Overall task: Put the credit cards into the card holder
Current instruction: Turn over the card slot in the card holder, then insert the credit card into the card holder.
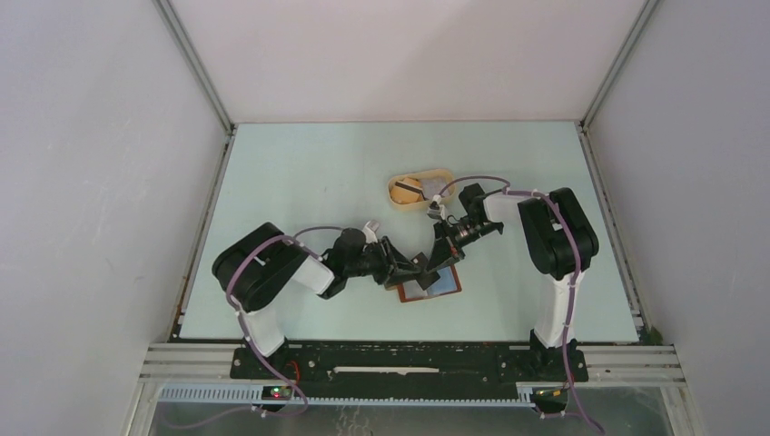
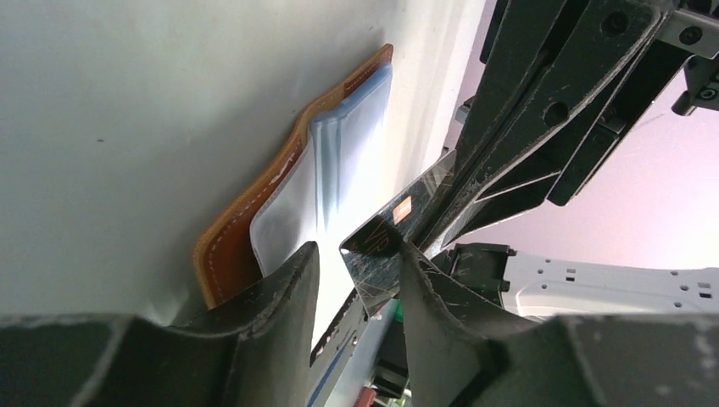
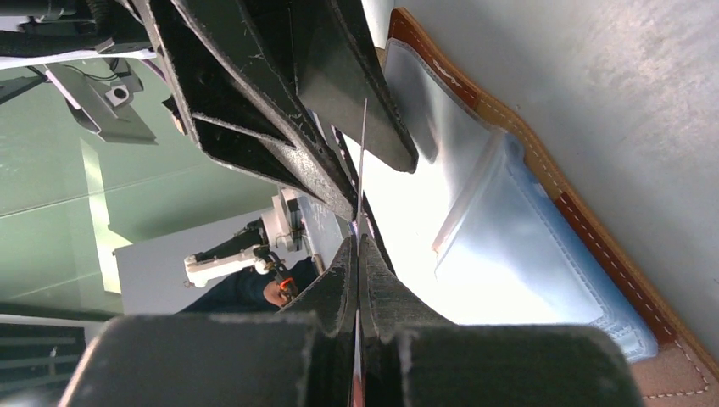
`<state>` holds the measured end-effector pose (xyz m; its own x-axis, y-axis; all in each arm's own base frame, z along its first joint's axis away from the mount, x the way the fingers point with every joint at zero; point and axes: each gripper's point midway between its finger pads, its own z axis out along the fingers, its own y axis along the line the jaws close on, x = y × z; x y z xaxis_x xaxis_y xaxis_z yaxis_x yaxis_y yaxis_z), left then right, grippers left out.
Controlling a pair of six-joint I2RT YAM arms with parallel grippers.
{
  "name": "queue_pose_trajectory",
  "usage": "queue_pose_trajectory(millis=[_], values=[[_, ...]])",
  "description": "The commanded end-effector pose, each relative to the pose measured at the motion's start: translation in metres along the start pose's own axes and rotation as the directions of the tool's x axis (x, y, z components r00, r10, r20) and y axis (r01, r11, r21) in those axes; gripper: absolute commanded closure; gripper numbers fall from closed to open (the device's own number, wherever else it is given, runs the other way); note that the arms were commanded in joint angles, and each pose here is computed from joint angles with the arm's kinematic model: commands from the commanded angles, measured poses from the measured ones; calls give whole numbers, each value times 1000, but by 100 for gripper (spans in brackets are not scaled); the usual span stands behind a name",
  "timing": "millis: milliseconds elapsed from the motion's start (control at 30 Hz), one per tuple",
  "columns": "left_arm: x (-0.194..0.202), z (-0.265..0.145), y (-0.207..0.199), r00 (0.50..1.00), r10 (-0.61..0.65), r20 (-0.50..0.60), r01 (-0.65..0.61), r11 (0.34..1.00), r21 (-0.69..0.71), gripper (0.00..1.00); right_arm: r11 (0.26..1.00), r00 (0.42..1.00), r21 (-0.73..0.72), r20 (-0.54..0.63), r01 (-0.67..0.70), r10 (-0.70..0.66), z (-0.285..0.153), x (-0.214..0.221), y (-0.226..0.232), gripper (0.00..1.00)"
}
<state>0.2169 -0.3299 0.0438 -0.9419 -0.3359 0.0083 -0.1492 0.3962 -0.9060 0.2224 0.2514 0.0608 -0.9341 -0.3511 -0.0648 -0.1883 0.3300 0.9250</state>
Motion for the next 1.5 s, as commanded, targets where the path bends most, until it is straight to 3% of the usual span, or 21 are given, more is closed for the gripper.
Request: queue_pose_trajectory(millis=[0, 200, 467, 600, 733, 967, 1100, 1333, 1467], values=[[-3, -5, -12, 998, -60, 13, 58, 991, 122, 58, 997, 1000, -74, 0, 23, -23, 1, -5, 16, 100], [-5, -8, -24, 991, -133, 3, 128, 955, 266, 69, 996, 1000, -92, -8, 14, -15, 3, -4, 16, 100], [-6, -9, -25, 992, -127, 8, 120, 955, 272, 72, 997, 1000, -80, -27, -1, -1, 7, -2, 12, 100], [-5, -8, -22, 992, -130, 2, 125, 956, 264, 87, 998, 999, -66, -35, 7, -10, 9, -1, 11, 98], [-3, -7, -17, 992, -128, 3, 123, 961, 247, 99, 999, 999, -35, -38, 35, -36, 7, -1, 10, 87], [-3, -7, -1, 993, -114, 13, 110, 980, 165, 100, 991, 992, 46, -28, 128, -126, -2, -5, 9, 59], [-4, -9, 9, 996, -78, 33, 74, 993, 97, 100, 982, 985, 77, 2, 170, -170, -15, -10, 9, 49], [-9, -8, 11, 999, 18, 44, -19, 1000, 20, 100, 955, 965, 150, 9, 258, -262, -32, -11, 5, 46], [-13, -7, 10, 996, 67, 57, -67, 998, 13, 100, 934, 956, 207, -21, 291, -293, -34, -9, -3, 54]])
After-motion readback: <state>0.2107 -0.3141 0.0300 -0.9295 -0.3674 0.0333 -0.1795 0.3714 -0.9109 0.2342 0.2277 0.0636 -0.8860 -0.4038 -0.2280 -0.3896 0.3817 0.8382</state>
